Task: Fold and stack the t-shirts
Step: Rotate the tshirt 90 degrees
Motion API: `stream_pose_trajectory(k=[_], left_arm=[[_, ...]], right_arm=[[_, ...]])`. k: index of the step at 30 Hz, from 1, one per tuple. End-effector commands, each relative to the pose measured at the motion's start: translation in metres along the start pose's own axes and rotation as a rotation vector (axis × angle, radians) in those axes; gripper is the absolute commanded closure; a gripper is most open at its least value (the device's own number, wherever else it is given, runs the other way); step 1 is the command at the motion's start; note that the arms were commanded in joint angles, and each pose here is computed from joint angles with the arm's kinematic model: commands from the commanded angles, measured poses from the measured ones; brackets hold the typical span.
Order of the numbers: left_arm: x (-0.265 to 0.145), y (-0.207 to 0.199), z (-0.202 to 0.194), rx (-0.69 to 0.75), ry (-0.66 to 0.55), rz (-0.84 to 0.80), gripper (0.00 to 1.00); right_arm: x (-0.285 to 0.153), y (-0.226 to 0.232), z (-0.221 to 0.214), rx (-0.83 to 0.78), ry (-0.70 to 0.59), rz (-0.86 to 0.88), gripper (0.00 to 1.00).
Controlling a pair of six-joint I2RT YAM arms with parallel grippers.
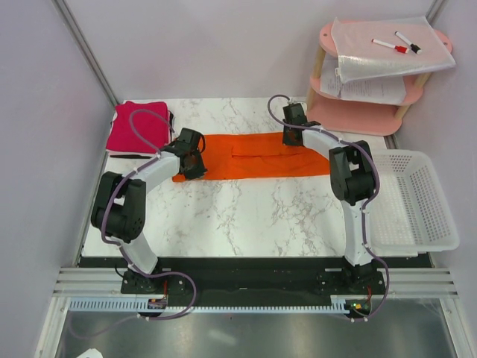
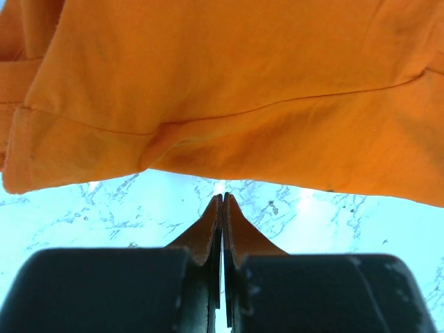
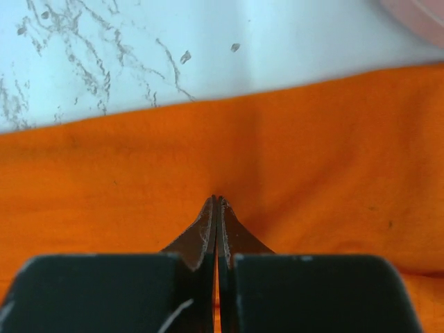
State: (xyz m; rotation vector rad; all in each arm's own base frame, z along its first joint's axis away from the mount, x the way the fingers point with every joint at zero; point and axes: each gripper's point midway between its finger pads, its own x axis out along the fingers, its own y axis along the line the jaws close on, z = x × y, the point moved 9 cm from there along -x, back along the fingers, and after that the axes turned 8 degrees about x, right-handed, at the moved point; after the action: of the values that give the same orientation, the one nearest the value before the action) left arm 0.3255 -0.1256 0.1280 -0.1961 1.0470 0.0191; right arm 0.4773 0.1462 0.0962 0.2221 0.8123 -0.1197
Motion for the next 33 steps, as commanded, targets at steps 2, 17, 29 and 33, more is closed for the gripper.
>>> stream_pose_trajectory(k=[2, 17, 29, 33], left_arm=[[0.002, 0.004, 0.003, 0.003, -0.015, 0.075, 0.98], [0.063, -0.008, 0.049, 0.060, 0.039, 0.235, 0.98], [0.085, -0.055, 0.148, 0.118, -0.092, 0.145, 0.98], [0.091, -0.074, 0.167, 0.125, -0.111, -0.019, 0.98]], right_arm=[[0.003, -0.011, 0.002, -0.049, 0.012, -0.111, 1.00], [-0.076, -0.039, -0.072, -0.142, 0.297, -0.149, 1.00], [-0.167, 0.035, -0.150, -0.325, 0.515, 0.172, 1.00], [-0.189, 0.074, -0.159, -0.396, 0.547, 0.340, 1.00]])
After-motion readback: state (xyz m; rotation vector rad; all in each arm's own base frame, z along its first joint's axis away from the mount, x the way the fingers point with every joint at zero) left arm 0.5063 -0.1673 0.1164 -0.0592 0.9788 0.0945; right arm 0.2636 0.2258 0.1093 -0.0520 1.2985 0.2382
